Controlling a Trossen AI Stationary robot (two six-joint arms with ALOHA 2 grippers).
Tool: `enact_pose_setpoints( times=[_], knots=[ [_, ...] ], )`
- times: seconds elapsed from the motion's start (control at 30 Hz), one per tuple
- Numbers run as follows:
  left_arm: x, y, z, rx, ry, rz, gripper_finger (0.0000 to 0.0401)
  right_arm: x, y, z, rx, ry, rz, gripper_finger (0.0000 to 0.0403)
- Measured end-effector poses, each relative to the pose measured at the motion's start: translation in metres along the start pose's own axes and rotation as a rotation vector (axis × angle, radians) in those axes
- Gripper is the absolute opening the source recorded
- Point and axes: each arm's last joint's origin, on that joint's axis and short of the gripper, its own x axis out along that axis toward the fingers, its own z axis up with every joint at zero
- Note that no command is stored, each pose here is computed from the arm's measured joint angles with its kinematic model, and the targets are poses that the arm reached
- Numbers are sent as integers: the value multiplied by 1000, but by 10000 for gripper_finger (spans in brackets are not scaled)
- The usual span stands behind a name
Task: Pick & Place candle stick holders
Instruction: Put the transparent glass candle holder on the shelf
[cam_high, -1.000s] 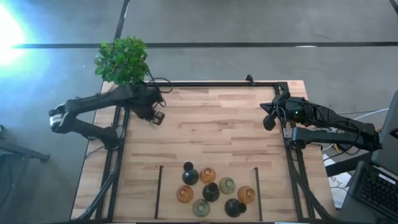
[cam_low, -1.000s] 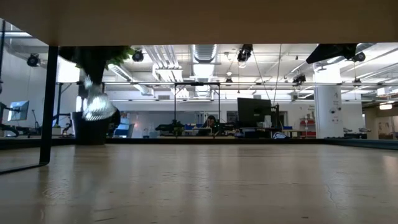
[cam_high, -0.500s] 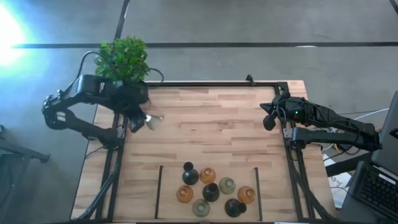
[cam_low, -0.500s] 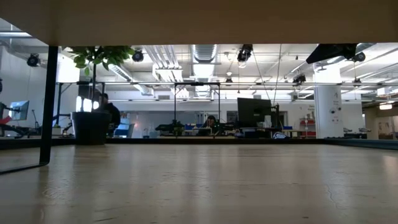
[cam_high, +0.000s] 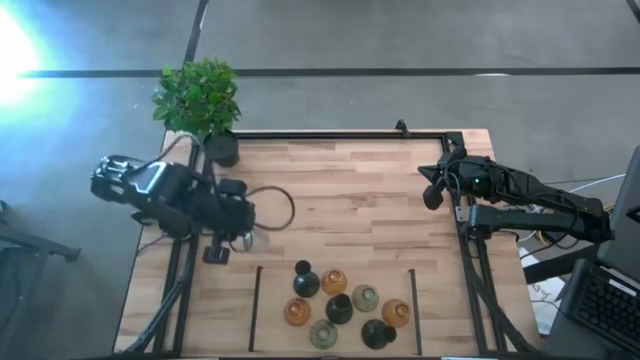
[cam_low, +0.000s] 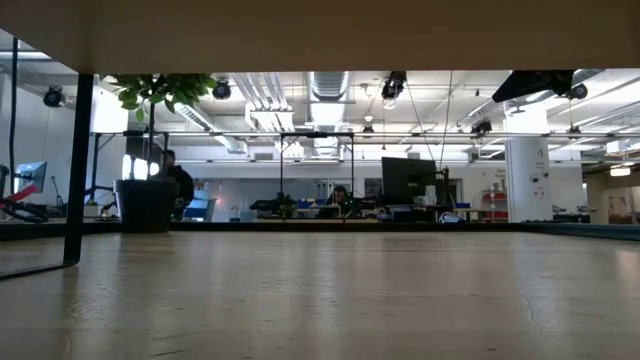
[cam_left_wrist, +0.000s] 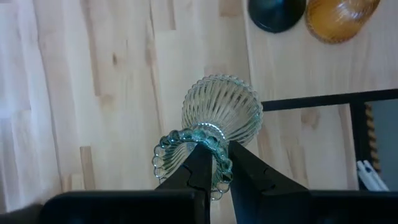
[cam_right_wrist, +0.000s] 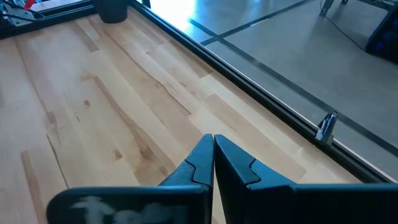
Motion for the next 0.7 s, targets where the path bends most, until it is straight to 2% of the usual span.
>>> enact_pose_setpoints(
  times=[0.3, 0.7],
  knots=[
    [22, -24, 20, 121, -7, -6, 32, 0, 0, 0, 0, 0, 0, 8],
    [26, -38, 47, 260, -46, -3, 32, 0, 0, 0, 0, 0, 0, 8]
  ],
)
